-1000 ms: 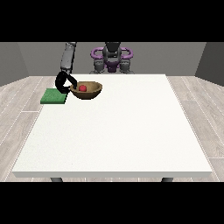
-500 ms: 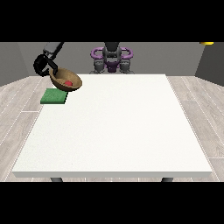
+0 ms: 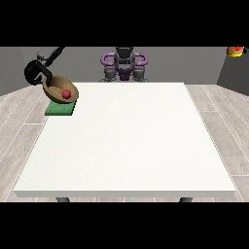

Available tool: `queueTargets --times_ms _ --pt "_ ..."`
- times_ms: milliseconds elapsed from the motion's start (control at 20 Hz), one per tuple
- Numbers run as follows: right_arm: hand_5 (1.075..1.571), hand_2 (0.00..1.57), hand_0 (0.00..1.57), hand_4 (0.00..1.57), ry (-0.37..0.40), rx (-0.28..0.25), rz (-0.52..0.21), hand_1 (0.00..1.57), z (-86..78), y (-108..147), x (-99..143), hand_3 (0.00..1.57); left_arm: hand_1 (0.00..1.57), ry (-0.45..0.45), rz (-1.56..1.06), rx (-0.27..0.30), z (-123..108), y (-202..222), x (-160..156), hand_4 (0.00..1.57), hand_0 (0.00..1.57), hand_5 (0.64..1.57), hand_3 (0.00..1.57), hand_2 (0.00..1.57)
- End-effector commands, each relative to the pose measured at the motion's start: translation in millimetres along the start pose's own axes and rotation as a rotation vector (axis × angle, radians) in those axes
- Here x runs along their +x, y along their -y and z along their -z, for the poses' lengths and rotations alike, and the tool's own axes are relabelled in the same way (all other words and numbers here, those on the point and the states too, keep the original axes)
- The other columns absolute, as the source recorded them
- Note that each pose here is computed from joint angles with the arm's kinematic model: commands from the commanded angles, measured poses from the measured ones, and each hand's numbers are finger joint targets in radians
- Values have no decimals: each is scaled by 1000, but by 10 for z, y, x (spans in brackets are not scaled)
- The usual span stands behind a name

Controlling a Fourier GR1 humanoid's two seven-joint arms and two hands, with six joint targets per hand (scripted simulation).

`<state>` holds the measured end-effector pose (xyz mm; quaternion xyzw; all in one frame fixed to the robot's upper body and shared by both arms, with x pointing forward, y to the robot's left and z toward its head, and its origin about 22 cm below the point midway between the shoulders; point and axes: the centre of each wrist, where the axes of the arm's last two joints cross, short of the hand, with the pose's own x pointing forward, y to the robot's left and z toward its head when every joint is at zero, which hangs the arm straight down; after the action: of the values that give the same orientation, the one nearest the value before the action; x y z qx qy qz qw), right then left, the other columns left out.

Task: Pick the cup and pour the ball into the bowl, then pick the bowl and place it on the pad

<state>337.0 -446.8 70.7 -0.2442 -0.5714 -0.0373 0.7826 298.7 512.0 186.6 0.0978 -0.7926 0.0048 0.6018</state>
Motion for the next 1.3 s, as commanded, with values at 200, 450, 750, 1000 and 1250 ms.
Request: queueTargets --times_ms 200,450,750,1000,1250 --pt "1567 1571 1571 1066 -8 -9 102 1571 26 -163 -177 487 0 51 19 25 62 7 123 1211 0 1551 0 0" --pt "1571 1571 1571 1017 -2 -31 163 1571 42 -213 -244 537 0 69 -2 -21 -6 -66 64 1205 0 1555 0 0" --pt "1571 1571 1571 710 -47 -83 275 1571 88 65 -206 875 0 90 17 -18 91 -38 292 1192 0 1561 0 0" --pt "1554 1571 1571 0 -13 -181 200 1571 81 287 -138 977 0 85 6 -21 78 45 219 1195 0 1561 0 0" --pt "1539 1389 1465 0 41 -213 284 1465 99 230 -90 796 0 144 11 32 22 -199 297 1192 0 1562 0 0"
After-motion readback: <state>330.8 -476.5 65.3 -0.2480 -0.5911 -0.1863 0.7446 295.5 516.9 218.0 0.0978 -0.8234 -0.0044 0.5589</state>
